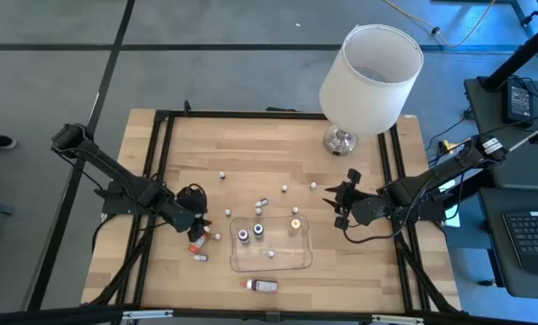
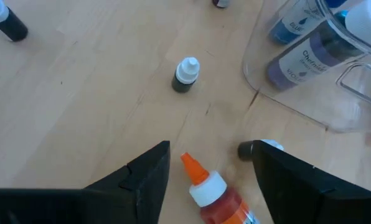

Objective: Pick & Place food coloring
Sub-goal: Put the big orange food coloring bottle into the container

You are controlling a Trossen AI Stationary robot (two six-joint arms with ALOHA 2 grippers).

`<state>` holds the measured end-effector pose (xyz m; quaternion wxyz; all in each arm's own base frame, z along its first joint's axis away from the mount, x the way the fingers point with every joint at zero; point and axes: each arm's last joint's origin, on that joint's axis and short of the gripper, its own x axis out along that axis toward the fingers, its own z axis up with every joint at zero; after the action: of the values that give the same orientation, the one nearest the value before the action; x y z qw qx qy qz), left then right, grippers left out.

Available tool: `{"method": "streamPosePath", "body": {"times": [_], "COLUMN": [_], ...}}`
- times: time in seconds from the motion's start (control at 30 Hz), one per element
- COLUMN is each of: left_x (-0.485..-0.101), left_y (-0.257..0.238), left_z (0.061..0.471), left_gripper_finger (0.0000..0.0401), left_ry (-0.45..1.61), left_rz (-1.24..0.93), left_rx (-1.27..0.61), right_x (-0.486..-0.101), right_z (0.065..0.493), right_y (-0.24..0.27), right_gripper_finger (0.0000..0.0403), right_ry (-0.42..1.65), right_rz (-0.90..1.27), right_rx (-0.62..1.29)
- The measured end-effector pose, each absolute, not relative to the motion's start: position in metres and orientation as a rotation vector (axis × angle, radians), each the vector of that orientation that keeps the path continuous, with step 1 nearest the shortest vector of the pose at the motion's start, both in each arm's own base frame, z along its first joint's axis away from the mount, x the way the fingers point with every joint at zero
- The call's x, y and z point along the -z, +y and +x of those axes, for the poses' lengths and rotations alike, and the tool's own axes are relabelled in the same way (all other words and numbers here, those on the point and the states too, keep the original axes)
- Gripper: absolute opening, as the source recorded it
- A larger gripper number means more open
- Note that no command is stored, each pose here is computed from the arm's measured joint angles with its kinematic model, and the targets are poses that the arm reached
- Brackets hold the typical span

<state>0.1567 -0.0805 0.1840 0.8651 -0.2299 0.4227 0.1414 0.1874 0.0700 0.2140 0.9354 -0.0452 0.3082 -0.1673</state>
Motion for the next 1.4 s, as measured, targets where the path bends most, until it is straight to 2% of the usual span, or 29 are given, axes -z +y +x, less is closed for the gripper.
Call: {"method": "streamPosePath", "body": {"times": [0.2,0.3,0.53,0.83,1.07,1.4], "left_x": [-0.184,-0.183,-0.180,-0.171,-0.176,-0.159], "left_y": [-0.081,-0.083,-0.085,-0.092,-0.102,-0.111], "left_z": [0.156,0.156,0.156,0.163,0.183,0.194], "left_gripper_finger": [0.0260,0.0262,0.0259,0.0262,0.0262,0.0262], "left_ry": [0.897,0.942,0.995,1.095,1.167,1.298], "left_rz": [-0.489,-0.535,-0.750,-0.785,-0.701,-0.670], "left_rx": [-0.285,-0.249,-0.322,-0.378,-0.470,-0.579], "right_x": [-0.214,-0.214,-0.214,-0.214,-0.214,-0.211], "right_z": [0.187,0.187,0.187,0.187,0.187,0.189], "right_y": [0.070,0.070,0.070,0.070,0.070,0.071], "right_gripper_finger": [0.0145,0.0145,0.0145,0.0145,0.0145,0.0145], "right_ry": [0.630,0.630,0.630,0.630,0.631,0.644], "right_rz": [-0.093,-0.093,-0.093,-0.094,-0.096,-0.105], "right_rx": [0.342,0.342,0.342,0.342,0.341,0.343]}}
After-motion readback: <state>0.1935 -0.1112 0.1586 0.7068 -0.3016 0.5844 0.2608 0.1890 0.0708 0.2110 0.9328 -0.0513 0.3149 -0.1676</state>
